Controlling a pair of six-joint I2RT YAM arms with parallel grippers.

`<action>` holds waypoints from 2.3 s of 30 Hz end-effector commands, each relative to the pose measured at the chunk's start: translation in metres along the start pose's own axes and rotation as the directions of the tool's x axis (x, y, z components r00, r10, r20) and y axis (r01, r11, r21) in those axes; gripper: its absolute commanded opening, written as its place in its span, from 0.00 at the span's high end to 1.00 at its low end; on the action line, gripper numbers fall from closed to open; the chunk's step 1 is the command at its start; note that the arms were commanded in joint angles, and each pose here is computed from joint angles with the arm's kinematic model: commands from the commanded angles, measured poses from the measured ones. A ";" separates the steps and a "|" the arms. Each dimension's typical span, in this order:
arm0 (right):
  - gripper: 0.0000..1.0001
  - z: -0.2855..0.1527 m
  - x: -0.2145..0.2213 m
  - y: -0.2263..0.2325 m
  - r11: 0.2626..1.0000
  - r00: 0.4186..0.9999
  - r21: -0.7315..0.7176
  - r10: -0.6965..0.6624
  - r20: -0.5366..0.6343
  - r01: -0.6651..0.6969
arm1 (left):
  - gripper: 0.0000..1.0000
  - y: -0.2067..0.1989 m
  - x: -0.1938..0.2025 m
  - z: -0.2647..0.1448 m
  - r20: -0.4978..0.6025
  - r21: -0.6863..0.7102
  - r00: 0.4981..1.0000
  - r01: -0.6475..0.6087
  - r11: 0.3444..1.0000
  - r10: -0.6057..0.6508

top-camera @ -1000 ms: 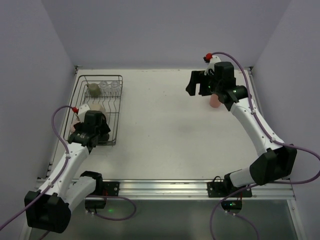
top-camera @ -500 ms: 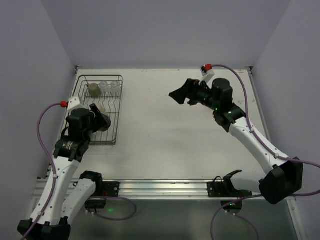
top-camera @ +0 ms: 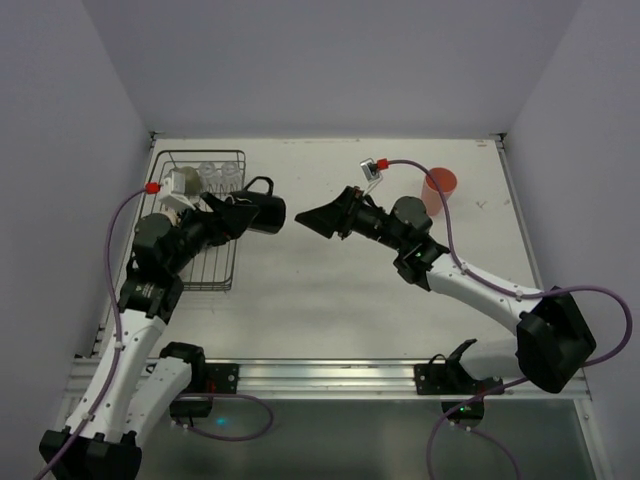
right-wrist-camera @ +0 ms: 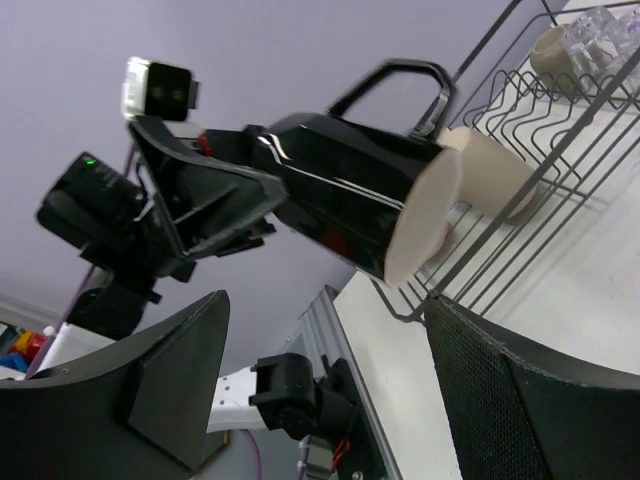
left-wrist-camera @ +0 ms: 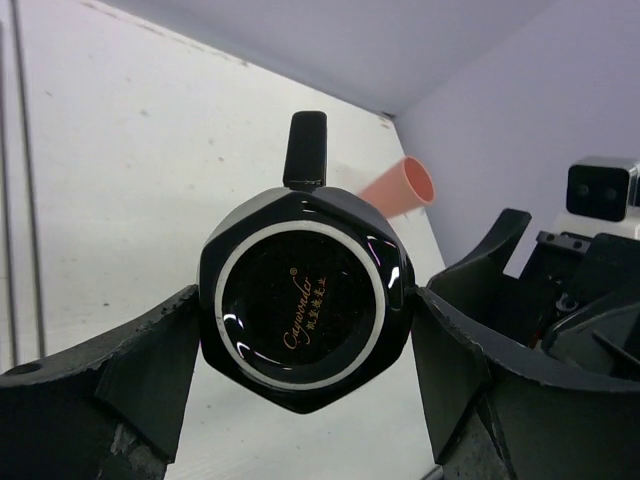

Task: Unload the cups from the dish rack

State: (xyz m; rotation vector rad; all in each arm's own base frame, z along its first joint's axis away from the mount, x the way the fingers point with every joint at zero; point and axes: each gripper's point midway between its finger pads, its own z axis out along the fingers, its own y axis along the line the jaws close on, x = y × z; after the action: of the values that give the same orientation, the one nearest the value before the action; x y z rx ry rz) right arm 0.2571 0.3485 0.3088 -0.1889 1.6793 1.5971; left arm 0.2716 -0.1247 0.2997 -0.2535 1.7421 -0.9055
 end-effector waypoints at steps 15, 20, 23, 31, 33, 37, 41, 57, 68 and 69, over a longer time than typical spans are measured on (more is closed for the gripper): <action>0.23 0.001 -0.004 0.034 0.990 0.996 -0.136 0.032 0.077 -0.021 | 0.87 -0.097 0.003 -0.013 -0.020 0.507 0.998 0.054 0.860 -0.051; 0.36 0.006 -0.006 0.065 0.961 0.998 -0.274 0.043 0.046 -0.029 | 0.82 -0.097 0.025 -0.010 -0.087 0.523 0.995 0.086 0.848 -0.047; 0.54 0.012 -0.010 0.074 0.948 0.997 -0.317 0.060 0.046 -0.042 | 0.65 -0.093 0.027 -0.009 -0.084 0.510 0.996 0.072 0.857 -0.034; 1.00 0.015 -0.010 0.037 0.996 0.999 -0.087 0.005 0.054 0.000 | 0.00 -0.065 0.003 -0.004 0.021 0.280 0.988 -0.151 0.948 0.152; 1.00 0.018 -0.020 0.029 0.999 0.998 0.002 -0.042 0.042 0.042 | 0.00 -0.053 -0.004 -0.008 0.041 0.197 0.972 -0.233 0.952 0.230; 1.00 0.002 -0.030 -0.045 0.903 0.974 0.368 -0.182 -0.139 0.221 | 0.00 -0.008 -0.016 -0.018 0.022 -0.063 0.936 -0.350 0.935 0.351; 1.00 -0.019 -0.068 -0.121 0.753 0.950 0.587 -0.172 -0.262 0.298 | 0.00 0.028 -0.010 -0.025 -0.007 -0.202 0.917 -0.391 0.898 0.398; 1.00 -0.055 -0.112 -0.304 0.356 0.823 0.761 -0.038 -0.567 0.542 | 0.00 0.071 0.017 -0.017 -0.091 -0.315 0.896 -0.441 0.841 0.436; 0.77 -0.072 -0.099 -0.334 0.326 0.802 0.764 0.027 -0.596 0.557 | 0.00 0.089 0.014 -0.010 -0.130 -0.395 0.903 -0.426 0.814 0.410; 0.72 -0.070 -0.101 -0.331 0.329 0.806 0.765 0.018 -0.592 0.555 | 0.00 0.090 0.014 -0.010 -0.136 -0.402 0.904 -0.424 0.812 0.405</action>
State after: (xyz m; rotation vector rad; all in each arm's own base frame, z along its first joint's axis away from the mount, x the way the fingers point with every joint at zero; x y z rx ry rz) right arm 0.4832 0.1810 0.0811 -0.2823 2.6071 0.0948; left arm 0.2754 -0.0755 0.2151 -0.0875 1.9513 -0.2487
